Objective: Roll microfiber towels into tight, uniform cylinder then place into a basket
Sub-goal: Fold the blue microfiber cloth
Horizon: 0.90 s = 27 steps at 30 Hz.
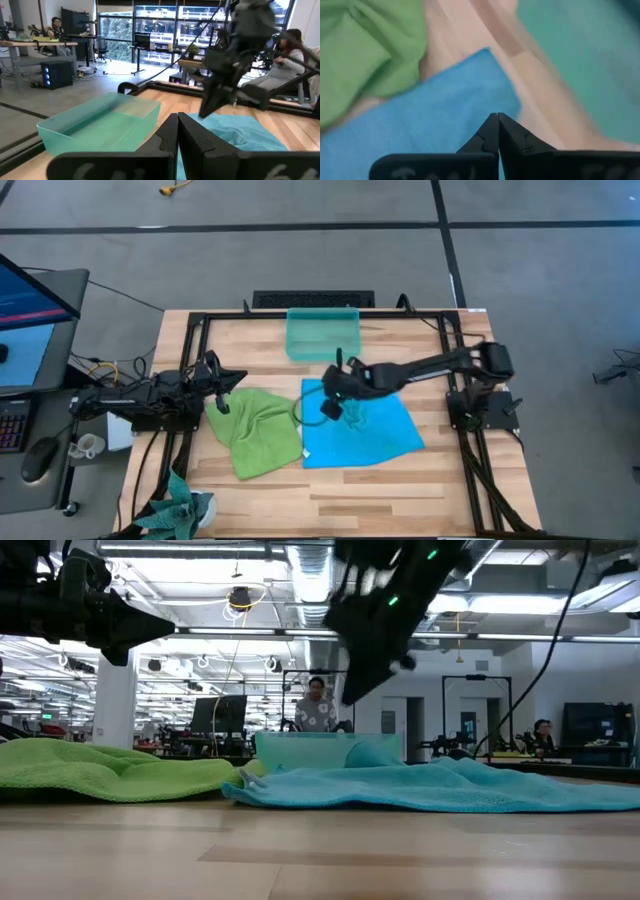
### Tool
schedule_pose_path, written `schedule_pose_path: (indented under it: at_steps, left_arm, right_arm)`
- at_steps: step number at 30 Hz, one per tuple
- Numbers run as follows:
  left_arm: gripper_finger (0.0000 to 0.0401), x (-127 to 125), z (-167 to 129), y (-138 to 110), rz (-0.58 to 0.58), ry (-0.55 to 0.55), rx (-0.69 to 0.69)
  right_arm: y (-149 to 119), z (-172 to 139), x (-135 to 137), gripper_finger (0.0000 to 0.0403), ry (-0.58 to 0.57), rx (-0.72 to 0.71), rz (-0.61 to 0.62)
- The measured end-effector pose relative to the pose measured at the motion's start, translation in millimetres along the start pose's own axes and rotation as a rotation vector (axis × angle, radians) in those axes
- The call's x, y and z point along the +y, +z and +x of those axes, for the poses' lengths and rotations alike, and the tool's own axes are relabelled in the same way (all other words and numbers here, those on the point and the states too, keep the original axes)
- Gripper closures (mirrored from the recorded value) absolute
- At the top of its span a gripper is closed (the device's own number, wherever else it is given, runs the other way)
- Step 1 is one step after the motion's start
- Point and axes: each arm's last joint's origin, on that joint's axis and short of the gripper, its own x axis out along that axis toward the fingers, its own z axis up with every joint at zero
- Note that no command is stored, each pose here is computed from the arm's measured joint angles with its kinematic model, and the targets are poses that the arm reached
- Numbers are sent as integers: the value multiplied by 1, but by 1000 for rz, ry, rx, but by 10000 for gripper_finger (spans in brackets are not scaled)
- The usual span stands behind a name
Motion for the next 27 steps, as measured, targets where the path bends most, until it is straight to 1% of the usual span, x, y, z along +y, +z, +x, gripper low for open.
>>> schedule_pose_path:
  at_steps: [4, 8, 11, 17, 19, 23, 27]
  left_arm:
    - [401, 0, 0, 0, 0, -1, 0]
    - [401, 0, 0, 0, 0, -4, 1]
    - [401, 0, 0, 0, 0, -5, 1]
    - [401, 0, 0, 0, 0, -5, 1]
    - [401, 0, 0, 0, -1, -5, 1]
    - [401, 0, 0, 0, -17, -9, 2]
    - [401, 0, 0, 0, -27, -16, 3]
  right_arm:
    - [-17, -35, 7, 382, -77, -50, -90]
    - [-39, -64, 8, 385, -69, -68, -97]
    - [-61, -78, 7, 385, -58, -68, -87]
    - [-116, -91, 2, 379, -17, -43, -49]
    - [-131, -94, 4, 379, 2, -40, -23]
    - [-151, -101, 13, 378, 47, -35, -7]
    - [-165, -109, 23, 379, 90, -35, -34]
